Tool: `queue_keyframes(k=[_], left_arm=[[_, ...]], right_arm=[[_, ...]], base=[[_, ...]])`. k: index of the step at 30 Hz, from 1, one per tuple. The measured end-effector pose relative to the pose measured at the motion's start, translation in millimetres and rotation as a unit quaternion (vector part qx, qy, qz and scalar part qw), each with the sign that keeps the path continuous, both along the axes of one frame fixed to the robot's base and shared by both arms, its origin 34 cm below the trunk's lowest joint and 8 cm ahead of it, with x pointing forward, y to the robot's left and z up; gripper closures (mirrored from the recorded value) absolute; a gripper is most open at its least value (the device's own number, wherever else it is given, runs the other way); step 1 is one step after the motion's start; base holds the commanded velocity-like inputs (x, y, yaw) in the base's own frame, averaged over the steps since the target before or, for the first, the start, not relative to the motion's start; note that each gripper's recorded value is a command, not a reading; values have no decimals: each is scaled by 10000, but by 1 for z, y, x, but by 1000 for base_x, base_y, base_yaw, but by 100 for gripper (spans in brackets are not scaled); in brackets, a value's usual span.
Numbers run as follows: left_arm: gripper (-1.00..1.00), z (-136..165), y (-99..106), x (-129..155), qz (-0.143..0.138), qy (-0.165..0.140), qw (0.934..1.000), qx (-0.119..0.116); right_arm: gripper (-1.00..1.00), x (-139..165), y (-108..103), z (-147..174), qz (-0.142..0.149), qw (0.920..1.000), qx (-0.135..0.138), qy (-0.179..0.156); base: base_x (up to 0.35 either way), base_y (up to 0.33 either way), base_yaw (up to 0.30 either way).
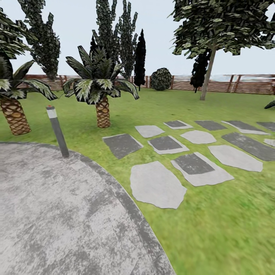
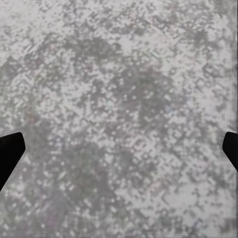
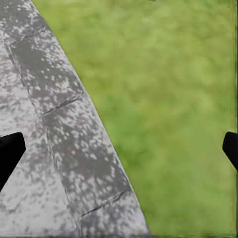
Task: In the garden, pick up the pesticide atomizer on the floor and spray pesticide onto both trees until each tree trunk is fully covered.
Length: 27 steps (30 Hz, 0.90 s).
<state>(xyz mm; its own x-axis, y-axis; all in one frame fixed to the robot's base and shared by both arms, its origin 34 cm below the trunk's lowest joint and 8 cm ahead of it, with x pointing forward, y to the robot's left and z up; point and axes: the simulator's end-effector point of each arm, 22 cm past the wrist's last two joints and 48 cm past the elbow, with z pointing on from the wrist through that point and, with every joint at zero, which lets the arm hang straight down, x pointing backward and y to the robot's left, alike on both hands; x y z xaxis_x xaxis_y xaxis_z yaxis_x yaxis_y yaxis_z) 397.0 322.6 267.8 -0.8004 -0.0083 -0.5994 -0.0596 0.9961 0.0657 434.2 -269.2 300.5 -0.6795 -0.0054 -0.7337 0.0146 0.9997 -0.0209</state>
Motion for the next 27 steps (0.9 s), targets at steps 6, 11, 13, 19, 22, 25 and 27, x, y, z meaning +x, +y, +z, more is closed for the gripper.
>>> queue_keyframes(k=[6,11,13,19,22,25,27], left_arm=[[-100,-15,0,-5,0,27,10000,0],[-100,-27,0,-9,0,49,10000,0],[-100,-32,0,-11,0,58,10000,0],[-100,-47,0,-16,0,86,10000,0],[-100,-55,0,-19,1,99,10000,1],[-100,-62,0,-21,0,113,9999,0],[-100,-67,0,-23,0,122,9999,0]], right_arm=[[-100,-5,0,-15,0,10000,0,27],[-100,-9,0,-28,0,10000,0,49],[-100,-10,0,-33,0,10000,0,58],[-100,-15,0,-48,3,10000,0,86],[-100,-18,0,-56,2,10000,0,99],[-100,-21,0,-63,4,9999,1,113],[-100,-22,0,-68,5,9999,0,122]], base=[[0,0,-268],[0,0,-268],[0,0,-268],[0,0,-267],[0,0,-267],[0,0,-266],[0,0,-266]])
